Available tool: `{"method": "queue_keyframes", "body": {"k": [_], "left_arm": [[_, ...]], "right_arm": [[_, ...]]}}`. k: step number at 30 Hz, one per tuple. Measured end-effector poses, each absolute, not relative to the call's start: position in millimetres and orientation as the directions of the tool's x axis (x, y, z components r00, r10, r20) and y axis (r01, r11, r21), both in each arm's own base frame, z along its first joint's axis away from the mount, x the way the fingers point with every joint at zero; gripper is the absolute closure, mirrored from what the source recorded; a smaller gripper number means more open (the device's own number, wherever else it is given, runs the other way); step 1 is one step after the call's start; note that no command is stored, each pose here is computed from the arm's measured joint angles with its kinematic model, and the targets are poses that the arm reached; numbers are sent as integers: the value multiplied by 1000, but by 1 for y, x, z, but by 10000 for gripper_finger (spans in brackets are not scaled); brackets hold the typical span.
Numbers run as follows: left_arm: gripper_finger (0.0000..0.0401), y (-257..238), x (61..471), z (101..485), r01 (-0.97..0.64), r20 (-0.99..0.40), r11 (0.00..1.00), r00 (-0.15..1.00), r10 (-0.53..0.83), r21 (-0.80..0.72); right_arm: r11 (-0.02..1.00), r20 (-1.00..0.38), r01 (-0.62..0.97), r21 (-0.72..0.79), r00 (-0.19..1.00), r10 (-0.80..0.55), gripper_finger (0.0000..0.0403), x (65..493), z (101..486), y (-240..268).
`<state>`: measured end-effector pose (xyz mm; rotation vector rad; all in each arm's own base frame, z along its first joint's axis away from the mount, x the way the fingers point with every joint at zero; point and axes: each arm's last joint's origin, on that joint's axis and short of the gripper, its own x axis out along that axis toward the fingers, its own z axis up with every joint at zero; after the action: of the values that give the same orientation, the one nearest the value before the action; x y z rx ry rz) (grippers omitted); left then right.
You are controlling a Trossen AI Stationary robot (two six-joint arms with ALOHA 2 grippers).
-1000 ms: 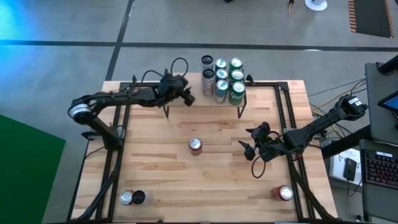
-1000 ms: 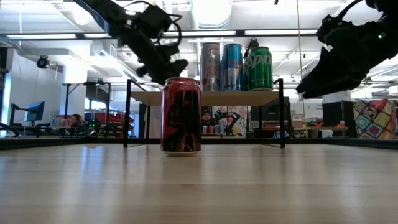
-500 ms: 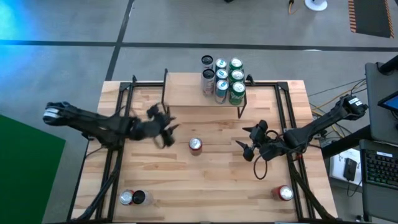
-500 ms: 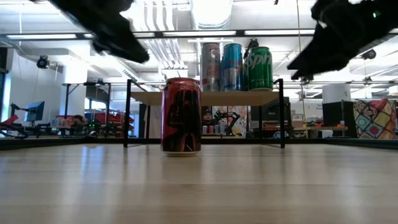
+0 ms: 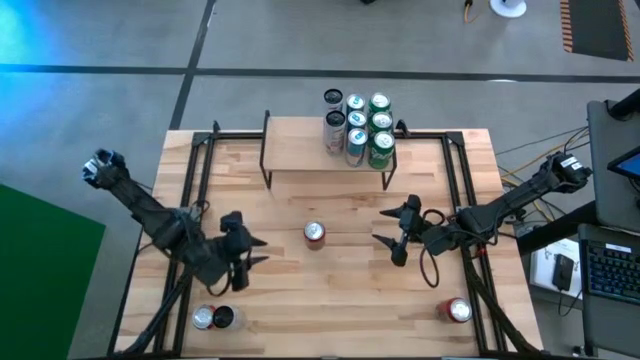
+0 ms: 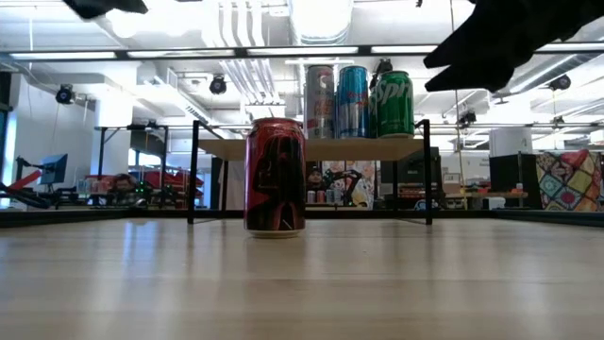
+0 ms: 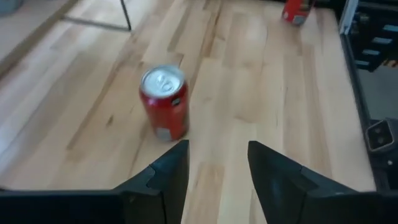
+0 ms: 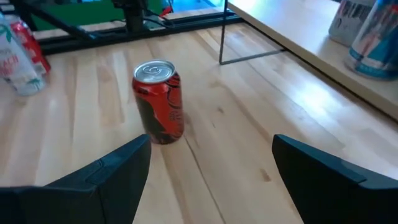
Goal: Place canned beverage on shelf
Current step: Put the white pink soda can on the shelf aligned with the other white pink soda cans
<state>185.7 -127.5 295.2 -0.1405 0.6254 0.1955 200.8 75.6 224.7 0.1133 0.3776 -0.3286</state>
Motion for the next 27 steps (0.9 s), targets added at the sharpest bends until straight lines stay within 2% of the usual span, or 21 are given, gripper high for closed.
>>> {"method": "queue_keyframes", "body": {"k": [3, 7, 9, 12, 16, 19, 27], "left_arm": [[233, -136, 191, 296, -247, -577, 968, 798, 174, -49], [187, -139, 199, 288, -317, -594, 945, 776, 212, -77], [161, -136, 201, 283, -390, -631, 908, 746, 212, -155], [135, -130, 199, 287, -510, -780, 807, 617, 103, -297], [131, -140, 191, 290, -667, -929, 695, 369, -7, -270], [135, -155, 191, 297, -700, -966, 676, 246, -74, -230], [134, -195, 215, 321, -707, -968, 665, 220, -117, -241]], "right_arm": [[931, -383, 353, 94, 876, -294, 78, 201, 223, 76], [925, -407, 368, 98, 863, -300, 78, 202, 216, 76], [924, -415, 371, 94, 858, -302, 78, 203, 214, 77], [928, -417, 365, 76, 857, -303, 78, 204, 213, 77], [938, -380, 344, 43, 874, -303, 78, 207, 227, 78], [943, -352, 331, 35, 887, -298, 78, 210, 238, 79], [944, -355, 328, 23, 886, -299, 78, 213, 239, 81]]}}
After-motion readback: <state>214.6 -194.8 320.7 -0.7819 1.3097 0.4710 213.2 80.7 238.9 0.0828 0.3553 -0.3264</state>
